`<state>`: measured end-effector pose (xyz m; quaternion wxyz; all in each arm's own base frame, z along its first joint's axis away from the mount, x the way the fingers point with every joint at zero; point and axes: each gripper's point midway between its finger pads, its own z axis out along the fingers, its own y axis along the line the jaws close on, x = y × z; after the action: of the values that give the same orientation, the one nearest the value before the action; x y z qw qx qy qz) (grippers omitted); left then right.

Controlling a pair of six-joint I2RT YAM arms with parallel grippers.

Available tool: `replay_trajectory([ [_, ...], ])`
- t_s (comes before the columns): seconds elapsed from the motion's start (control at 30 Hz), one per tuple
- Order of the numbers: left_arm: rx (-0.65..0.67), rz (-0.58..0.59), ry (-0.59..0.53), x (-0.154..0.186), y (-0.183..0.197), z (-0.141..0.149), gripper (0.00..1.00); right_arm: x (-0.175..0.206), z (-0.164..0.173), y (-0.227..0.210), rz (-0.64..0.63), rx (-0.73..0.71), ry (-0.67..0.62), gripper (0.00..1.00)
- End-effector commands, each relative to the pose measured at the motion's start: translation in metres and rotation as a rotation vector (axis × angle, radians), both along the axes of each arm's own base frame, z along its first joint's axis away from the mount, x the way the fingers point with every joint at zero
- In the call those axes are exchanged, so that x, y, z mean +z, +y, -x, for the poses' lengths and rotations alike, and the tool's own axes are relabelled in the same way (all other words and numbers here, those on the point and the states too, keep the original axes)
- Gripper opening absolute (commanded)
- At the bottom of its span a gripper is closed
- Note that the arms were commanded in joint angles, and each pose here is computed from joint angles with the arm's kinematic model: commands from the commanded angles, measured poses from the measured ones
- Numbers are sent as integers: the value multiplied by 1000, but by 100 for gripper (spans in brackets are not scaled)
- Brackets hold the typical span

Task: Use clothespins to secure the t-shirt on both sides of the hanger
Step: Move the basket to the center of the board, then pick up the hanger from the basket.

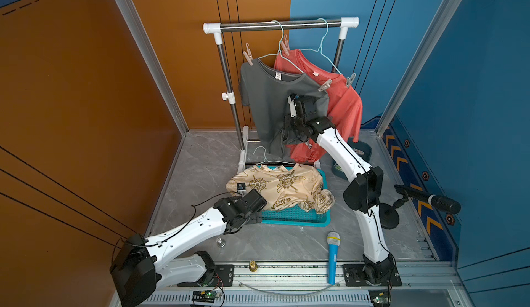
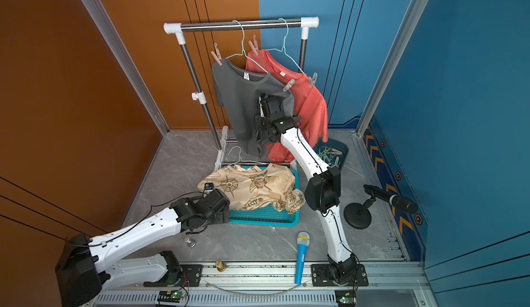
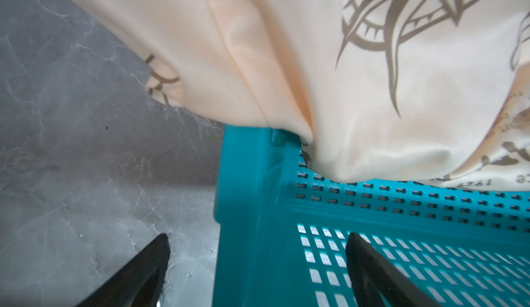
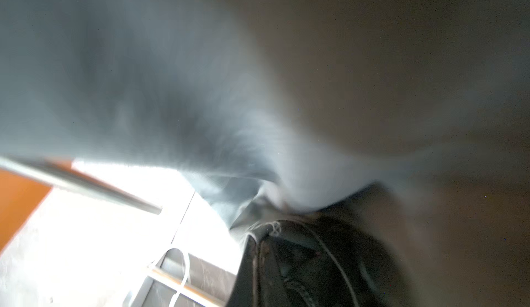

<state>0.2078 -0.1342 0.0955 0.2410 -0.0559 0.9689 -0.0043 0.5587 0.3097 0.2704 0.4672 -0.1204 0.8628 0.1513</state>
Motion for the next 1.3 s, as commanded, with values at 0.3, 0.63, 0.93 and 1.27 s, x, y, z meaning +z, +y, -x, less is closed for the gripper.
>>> replay_trajectory([
  [0.3,-26,-32,-157,62,8,-21,98,-39,43,-5,53,54,105,49],
  [0.63,-72,-80,-337,140,10,-56,98,-22,117,-52,6,65,103,49],
  [0.93,-88,-6,-280,146,-15,-101,98,-25,181,-99,-15,48,109,43],
  [1.27,-81,6,-193,121,-43,-155,98,-33,237,-159,-8,-71,-5,51],
])
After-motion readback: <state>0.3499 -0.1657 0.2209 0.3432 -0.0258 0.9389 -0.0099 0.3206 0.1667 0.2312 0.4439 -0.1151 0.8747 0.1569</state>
